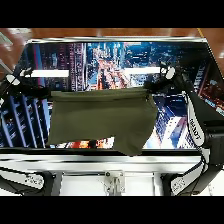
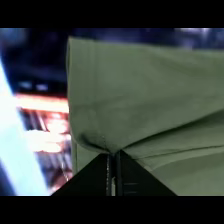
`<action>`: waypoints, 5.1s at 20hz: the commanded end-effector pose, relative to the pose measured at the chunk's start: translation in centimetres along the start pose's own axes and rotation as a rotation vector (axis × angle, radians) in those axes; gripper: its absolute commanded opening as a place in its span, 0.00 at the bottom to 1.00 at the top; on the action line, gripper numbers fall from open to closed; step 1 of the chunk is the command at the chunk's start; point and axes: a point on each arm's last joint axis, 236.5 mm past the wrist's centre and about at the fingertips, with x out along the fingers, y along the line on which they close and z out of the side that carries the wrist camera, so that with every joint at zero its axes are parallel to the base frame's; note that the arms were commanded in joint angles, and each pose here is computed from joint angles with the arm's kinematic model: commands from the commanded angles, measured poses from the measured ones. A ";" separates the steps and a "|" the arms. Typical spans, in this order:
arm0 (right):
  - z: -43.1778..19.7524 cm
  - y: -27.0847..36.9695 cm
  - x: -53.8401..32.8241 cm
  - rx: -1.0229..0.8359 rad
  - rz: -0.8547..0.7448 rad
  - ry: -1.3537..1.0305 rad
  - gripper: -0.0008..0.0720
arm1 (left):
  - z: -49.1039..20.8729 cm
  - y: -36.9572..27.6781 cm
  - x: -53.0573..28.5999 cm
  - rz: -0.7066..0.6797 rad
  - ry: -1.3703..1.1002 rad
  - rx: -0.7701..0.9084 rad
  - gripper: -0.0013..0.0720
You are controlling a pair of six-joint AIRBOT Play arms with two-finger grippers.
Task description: Fold the shirts.
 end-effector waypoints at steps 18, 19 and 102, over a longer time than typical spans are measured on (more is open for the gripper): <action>-14.8 -11.5 -12.0 0.178 -0.074 0.409 0.84 | -15.2 5.0 -8.3 -0.083 0.415 -0.346 0.93; -15.7 -10.6 -11.6 0.245 0.034 0.372 0.84 | -17.5 4.7 -7.7 -0.120 0.409 -0.380 0.93; 3.0 1.1 0.0 0.277 0.198 -0.218 0.10 | 1.8 -0.3 0.9 -0.310 -0.059 -0.360 0.07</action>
